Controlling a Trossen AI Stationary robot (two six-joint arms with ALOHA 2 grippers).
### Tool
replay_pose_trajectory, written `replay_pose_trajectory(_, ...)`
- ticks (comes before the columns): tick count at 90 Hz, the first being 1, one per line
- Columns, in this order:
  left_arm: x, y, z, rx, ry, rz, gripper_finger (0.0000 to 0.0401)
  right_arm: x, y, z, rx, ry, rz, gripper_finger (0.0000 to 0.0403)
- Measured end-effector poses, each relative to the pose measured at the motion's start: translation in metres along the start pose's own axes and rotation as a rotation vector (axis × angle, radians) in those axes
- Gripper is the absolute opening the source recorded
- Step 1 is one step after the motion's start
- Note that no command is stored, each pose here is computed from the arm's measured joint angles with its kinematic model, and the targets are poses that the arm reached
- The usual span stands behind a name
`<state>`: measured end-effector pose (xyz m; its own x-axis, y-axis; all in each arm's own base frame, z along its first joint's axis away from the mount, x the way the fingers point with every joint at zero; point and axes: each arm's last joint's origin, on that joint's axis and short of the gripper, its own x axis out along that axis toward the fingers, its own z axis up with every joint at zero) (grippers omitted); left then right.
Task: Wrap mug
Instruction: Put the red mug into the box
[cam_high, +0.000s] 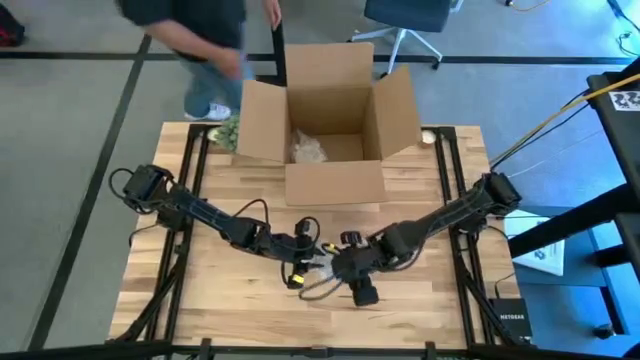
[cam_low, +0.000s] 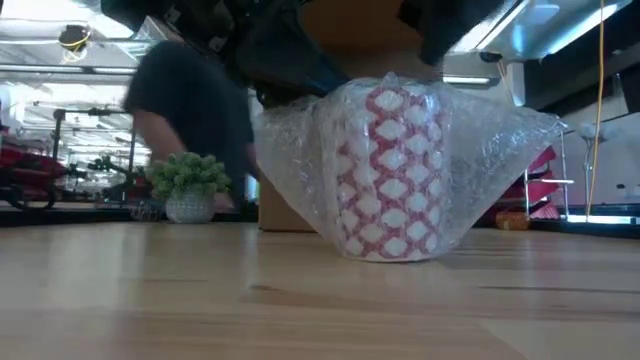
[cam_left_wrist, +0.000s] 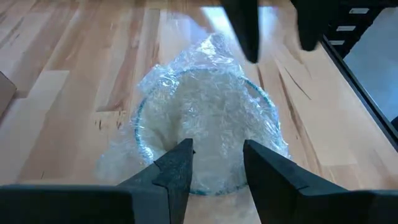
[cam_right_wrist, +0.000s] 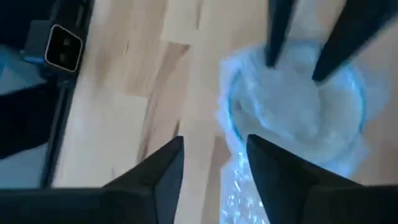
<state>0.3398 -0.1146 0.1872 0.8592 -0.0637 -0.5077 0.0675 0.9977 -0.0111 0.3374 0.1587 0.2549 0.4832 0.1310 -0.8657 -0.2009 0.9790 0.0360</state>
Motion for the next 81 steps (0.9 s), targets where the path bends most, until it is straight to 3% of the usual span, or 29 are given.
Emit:
replay_pose_trajectory(7, 0.000, 0.000, 0.000, 0.000, -0.002, 0.000, 0.0127, 0.007, -0.001, 0.003, 0.005, -0.033, -0.063, 0.0163)
replay_pose_trajectory(16, 0.000, 0.000, 0.000, -0.003, -0.004, -0.001, 0.0127, 0.022, -0.002, 0.004, 0.019, -0.012, -0.026, 0.0149)
replay_pose_trajectory(46, 0.000, 0.000, 0.001, -0.006, -0.008, -0.002, 0.0127, 0.063, 0.000, -0.005, 0.013, 0.086, -0.055, 0.0101)
replay_pose_trajectory(61, -0.004, -0.002, 0.006, 0.011, -0.004, -0.005, 0.0127, 0.064, 0.000, -0.005, 0.028, 0.082, -0.075, 0.0085)
replay_pose_trajectory(81, -0.034, -0.008, 0.030, 0.084, 0.025, -0.010, 0.0127, 0.065, 0.000, -0.006, 0.030, 0.087, -0.071, 0.0060)
